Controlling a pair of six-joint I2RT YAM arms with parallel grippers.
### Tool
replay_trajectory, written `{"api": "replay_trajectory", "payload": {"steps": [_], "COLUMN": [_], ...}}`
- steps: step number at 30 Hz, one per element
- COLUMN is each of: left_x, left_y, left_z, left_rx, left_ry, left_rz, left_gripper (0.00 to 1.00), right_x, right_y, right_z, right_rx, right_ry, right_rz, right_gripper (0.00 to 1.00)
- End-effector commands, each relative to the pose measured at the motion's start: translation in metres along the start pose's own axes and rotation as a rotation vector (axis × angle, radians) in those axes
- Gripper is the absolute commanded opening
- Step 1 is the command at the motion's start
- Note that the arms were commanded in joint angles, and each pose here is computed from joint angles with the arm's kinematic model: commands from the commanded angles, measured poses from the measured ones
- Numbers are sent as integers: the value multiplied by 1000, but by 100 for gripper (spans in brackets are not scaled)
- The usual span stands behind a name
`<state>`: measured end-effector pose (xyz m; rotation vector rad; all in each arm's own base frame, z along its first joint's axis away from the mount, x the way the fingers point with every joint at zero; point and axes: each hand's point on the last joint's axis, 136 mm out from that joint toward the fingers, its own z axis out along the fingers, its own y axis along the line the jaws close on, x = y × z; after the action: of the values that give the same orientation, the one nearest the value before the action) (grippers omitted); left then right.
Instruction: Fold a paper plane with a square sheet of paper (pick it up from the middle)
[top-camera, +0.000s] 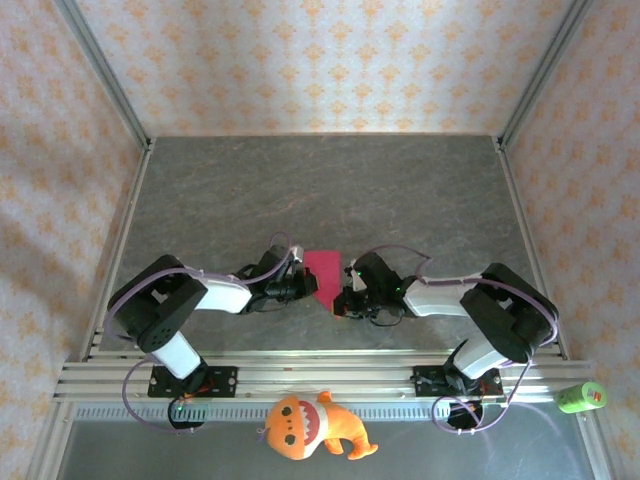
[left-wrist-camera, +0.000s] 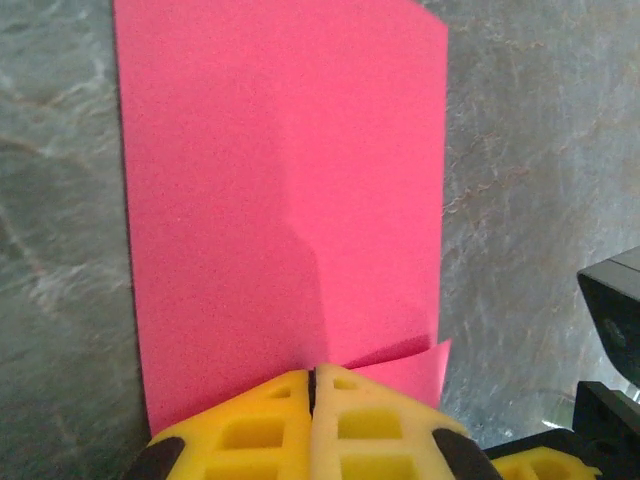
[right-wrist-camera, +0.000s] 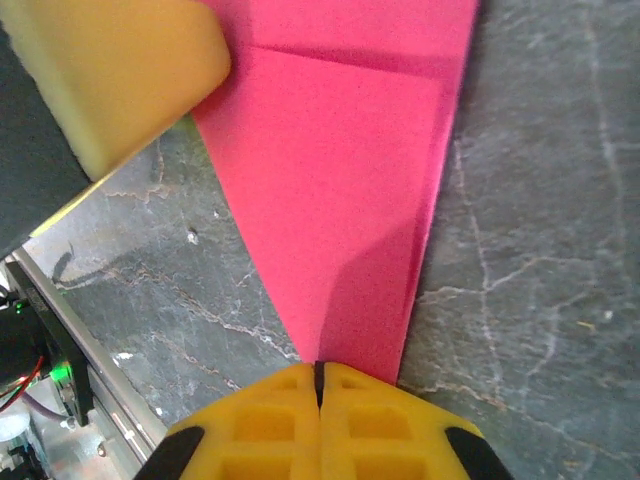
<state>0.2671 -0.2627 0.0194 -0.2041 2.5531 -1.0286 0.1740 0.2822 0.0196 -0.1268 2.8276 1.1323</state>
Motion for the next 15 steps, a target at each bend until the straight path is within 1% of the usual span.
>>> {"api": "replay_trajectory", "payload": {"steps": [1, 5, 7, 10, 13, 15], "left_x": [5, 8, 8, 7, 8, 9], "left_y": [19, 24, 25, 24, 23, 26], "left_z": [6, 5, 5, 7, 9, 10], "left_rx": [-74, -95, -99, -99, -100, -115], "left_ry": [10, 21, 23, 28, 41, 45], "left_rz": [10, 22, 26, 32, 39, 43], "left_gripper": [3, 2, 2, 2, 0, 0], "right_x": [-11, -28, -34, -38, -35, -31], "right_y": [5, 35, 38, 34, 17, 7], "right_z": [-10, -13, -6, 11, 26, 29], "right_rx": [25, -55, -50, -25, 34, 70], "right_ry": [-41, -67, -65, -43, -17, -9], "right_rz": [7, -16, -14, -5, 17, 22], "right_gripper": [0, 0, 0, 0, 0, 0]}}
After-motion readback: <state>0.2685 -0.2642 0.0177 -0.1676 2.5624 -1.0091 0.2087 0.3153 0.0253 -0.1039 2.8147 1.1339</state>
